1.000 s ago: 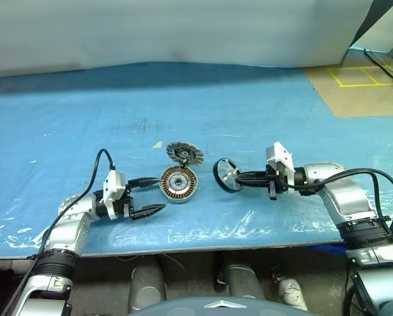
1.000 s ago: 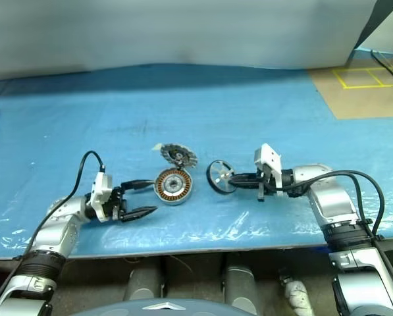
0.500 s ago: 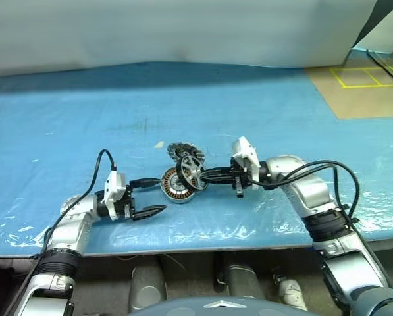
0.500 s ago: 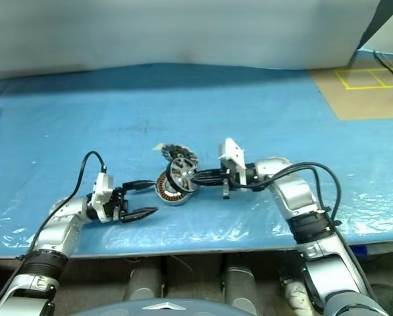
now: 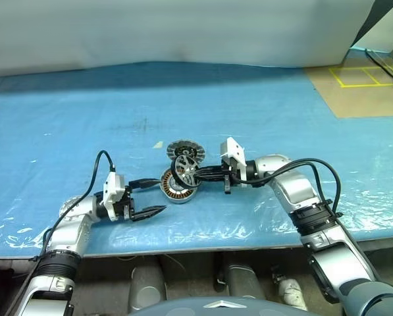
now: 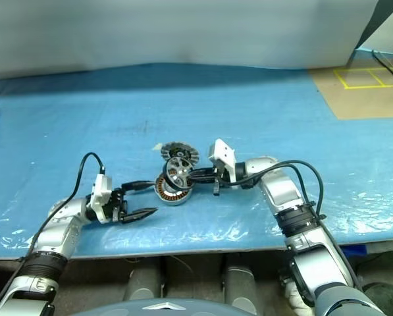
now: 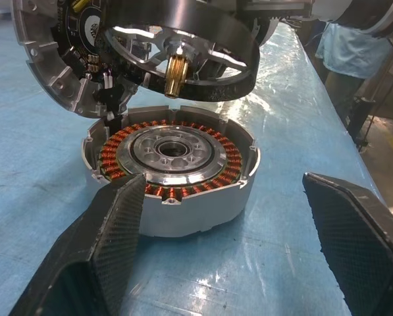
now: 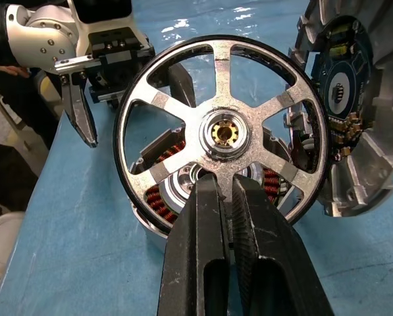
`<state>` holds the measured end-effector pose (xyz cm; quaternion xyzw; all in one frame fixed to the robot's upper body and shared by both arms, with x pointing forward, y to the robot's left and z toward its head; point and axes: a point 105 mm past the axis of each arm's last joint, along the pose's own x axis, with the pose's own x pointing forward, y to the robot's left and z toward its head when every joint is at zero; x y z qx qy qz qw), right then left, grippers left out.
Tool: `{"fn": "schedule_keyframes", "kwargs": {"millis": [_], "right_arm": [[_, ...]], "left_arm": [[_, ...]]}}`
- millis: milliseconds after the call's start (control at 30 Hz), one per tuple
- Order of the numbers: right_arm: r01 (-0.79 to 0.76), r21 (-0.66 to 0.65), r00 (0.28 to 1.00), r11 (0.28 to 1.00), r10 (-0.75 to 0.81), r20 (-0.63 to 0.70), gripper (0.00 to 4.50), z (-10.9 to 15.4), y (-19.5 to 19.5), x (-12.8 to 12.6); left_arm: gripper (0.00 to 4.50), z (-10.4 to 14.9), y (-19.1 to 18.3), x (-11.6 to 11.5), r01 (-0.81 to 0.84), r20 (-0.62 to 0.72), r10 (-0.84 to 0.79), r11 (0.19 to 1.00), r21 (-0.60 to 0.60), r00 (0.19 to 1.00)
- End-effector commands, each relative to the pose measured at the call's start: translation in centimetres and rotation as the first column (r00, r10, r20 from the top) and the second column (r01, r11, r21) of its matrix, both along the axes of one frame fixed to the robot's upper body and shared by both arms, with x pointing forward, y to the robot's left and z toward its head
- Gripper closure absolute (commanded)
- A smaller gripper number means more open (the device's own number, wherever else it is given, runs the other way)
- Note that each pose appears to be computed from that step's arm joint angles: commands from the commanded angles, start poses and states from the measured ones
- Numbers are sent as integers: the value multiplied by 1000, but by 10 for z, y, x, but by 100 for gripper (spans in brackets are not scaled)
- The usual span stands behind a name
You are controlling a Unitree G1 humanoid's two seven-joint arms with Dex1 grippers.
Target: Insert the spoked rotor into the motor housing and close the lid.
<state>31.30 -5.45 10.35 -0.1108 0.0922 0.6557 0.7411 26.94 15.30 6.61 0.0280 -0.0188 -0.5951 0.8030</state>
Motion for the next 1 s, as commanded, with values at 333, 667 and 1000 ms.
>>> {"fn": "schedule_keyframes", "kwargs": {"millis": [333,667,1000], "right_arm": [[-33,0,999,999,33,36,448,7,8,1],[-69,-11,996,998,70,51,448,9,11,-5],[-76,-31,996,997,78,45,448,6,10,-6]], "left_arm": [[50,11,8,4,-47,37,47,999,-19,998],[50,11,9,4,-54,30,55,998,-21,998],[50,10,10,4,-56,28,57,998,-17,998]]}}
